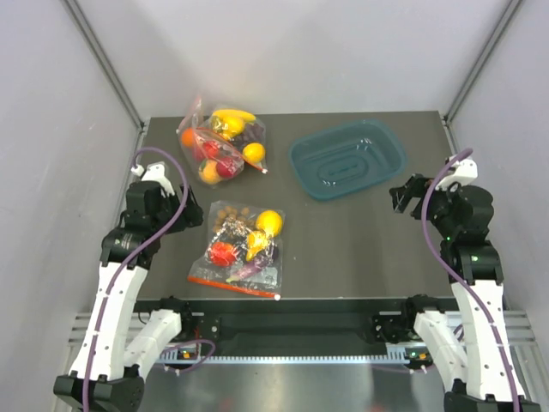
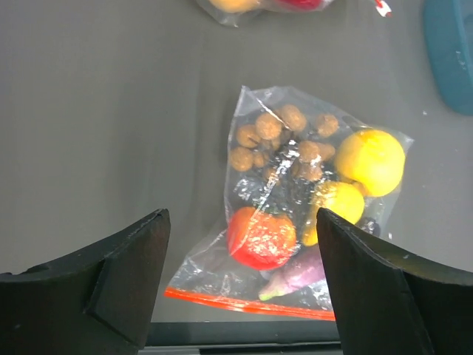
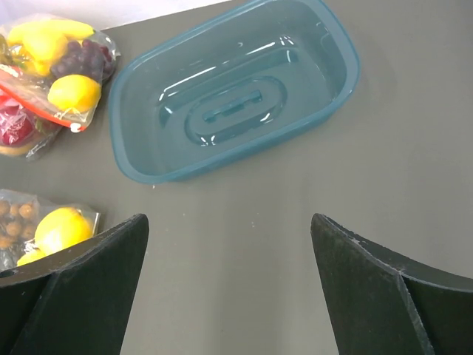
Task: Open the zip-top bag and remove the fake food
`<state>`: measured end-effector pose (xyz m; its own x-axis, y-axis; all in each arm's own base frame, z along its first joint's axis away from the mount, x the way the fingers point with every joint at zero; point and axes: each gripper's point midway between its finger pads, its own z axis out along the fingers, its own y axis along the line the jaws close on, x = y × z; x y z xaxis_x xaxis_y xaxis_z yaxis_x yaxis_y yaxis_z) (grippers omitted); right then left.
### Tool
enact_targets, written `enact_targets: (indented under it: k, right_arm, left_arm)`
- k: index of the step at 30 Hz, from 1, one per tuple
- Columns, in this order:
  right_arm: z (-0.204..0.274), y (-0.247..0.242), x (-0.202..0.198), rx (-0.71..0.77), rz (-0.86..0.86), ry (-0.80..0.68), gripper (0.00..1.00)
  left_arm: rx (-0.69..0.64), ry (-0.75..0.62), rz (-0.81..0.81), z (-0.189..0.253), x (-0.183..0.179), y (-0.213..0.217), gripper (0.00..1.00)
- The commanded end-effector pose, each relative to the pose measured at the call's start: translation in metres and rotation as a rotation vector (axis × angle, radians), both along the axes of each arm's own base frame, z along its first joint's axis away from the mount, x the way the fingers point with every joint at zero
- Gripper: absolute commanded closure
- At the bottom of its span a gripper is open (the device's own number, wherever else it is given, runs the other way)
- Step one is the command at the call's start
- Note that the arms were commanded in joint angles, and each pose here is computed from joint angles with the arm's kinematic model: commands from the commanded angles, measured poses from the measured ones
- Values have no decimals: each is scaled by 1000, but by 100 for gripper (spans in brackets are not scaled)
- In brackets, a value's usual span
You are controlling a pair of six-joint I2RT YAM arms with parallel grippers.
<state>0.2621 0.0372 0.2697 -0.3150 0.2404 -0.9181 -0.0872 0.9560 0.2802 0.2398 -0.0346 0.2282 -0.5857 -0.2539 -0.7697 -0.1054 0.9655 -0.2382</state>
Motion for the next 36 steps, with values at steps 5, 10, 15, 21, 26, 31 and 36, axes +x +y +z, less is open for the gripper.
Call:
enact_targets:
  k: [5,10,15,21,26,31,36]
  right_arm:
    - [-4,7,-8,17,27,-9,9]
    - [-8,9,-10,35,28,0,9]
    - [-16,12,-12,57,37,16,10]
    - [-21,14,-14,69,40,24,10]
    - [-30,27,-19,42,106,42,11]
    - [-38,46,-24,27,167,65,12]
    - [-50,91,-27,27,279,105,15]
  left_arm:
    - [-208,-33,-160,4,-3,-45,13]
    - [-275,79,-60,-36,-2,-46,17]
    - [-235,181,27,-73,-3,-42,17]
    - [-147,280,40,-103,-7,-61,18]
    - [-125,387,10,-130,-16,-78,41]
    - [-178,410,-35,-133,-15,-93,93]
    - [-288,333,-97,-111,4,-118,100]
